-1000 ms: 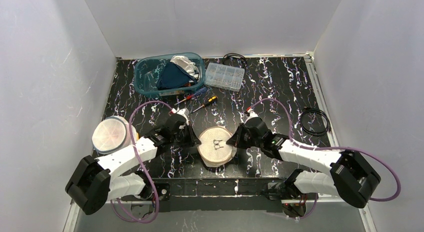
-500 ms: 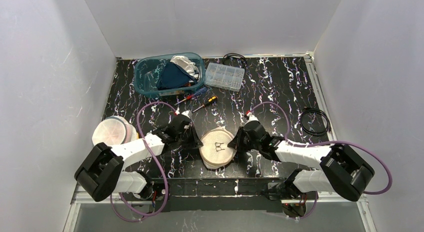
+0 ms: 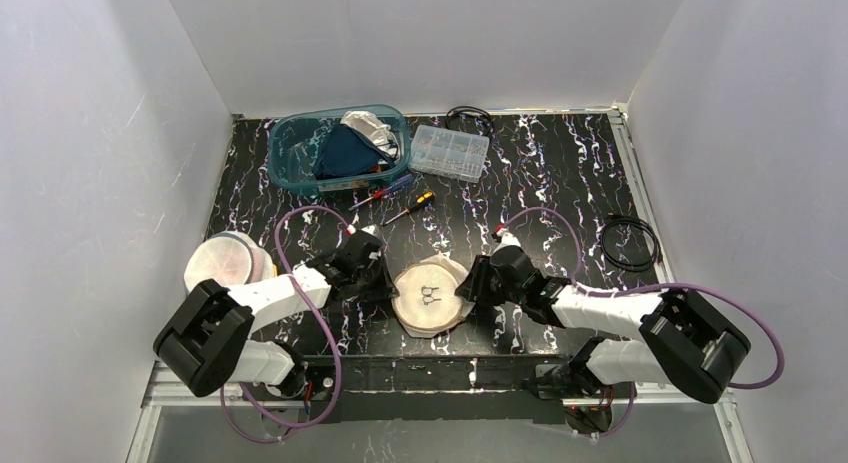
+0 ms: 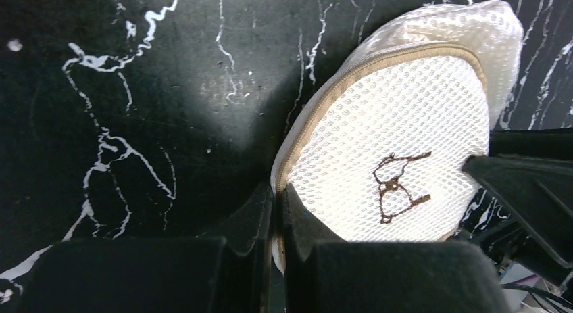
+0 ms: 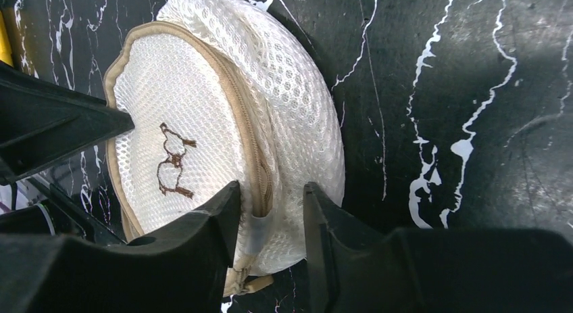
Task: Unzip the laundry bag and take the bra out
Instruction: Close the laundry bag at the center of the board.
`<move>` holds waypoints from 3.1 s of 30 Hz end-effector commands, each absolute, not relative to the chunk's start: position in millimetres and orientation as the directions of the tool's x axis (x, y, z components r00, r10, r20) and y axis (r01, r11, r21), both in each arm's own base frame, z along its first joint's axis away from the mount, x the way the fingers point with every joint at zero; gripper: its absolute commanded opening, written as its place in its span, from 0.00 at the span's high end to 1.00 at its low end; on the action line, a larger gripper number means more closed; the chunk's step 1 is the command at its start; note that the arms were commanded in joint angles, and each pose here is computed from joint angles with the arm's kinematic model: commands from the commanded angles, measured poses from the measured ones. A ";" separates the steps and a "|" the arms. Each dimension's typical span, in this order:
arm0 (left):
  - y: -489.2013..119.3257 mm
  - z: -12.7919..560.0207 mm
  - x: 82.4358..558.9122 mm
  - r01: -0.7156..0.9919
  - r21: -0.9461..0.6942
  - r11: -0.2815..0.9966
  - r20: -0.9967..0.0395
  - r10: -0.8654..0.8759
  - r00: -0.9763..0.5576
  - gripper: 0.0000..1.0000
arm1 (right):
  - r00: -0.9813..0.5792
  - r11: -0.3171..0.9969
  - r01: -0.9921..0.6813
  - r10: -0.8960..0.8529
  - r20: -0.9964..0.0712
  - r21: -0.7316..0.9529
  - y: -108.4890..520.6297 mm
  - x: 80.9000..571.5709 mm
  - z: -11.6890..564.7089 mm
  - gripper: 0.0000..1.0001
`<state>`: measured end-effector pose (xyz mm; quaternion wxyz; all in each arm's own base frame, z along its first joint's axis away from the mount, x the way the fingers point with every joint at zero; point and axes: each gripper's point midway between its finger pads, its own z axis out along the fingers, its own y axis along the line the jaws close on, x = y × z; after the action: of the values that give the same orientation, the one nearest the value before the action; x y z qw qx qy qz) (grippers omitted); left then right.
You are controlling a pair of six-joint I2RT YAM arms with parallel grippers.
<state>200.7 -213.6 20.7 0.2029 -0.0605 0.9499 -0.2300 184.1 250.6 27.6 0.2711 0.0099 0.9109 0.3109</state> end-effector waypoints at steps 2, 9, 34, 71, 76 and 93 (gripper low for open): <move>-179.7 9.8 197.2 -0.071 -0.319 0.945 -0.370 -0.194 -0.909 0.95 | -0.865 0.910 -0.100 0.119 -0.487 0.402 206.7 173.0 -2.2 0.49; -191.6 28.0 200.6 -0.043 -0.380 0.924 -0.379 -0.198 -0.904 0.80 | -0.844 0.887 -0.133 0.132 -0.519 0.442 213.7 176.8 20.5 0.46; -245.3 51.6 200.3 0.098 -0.569 0.817 -0.336 -0.122 -0.934 0.90 | -0.791 0.846 -0.190 0.169 -0.589 0.498 221.8 186.1 72.5 0.14; -233.6 62.3 196.7 0.106 -0.469 0.877 -0.374 -0.088 -0.923 0.67 | -0.818 0.812 -0.230 0.138 -0.559 0.537 233.3 179.5 81.3 0.14; -233.2 89.5 195.1 0.141 -0.487 0.862 -0.405 -0.080 -0.911 0.53 | -0.822 0.751 -0.311 0.094 -0.561 0.582 255.7 176.7 106.5 0.26; -281.2 64.9 196.8 0.155 -0.635 0.756 -0.311 -0.067 -0.948 0.92 | -0.862 0.739 -0.278 0.089 -0.498 0.614 296.9 172.7 70.1 0.72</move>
<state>198.0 -288.5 85.7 0.1678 0.0307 0.9103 -0.3770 162.5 284.3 64.9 0.2384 -0.0699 0.9063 0.3419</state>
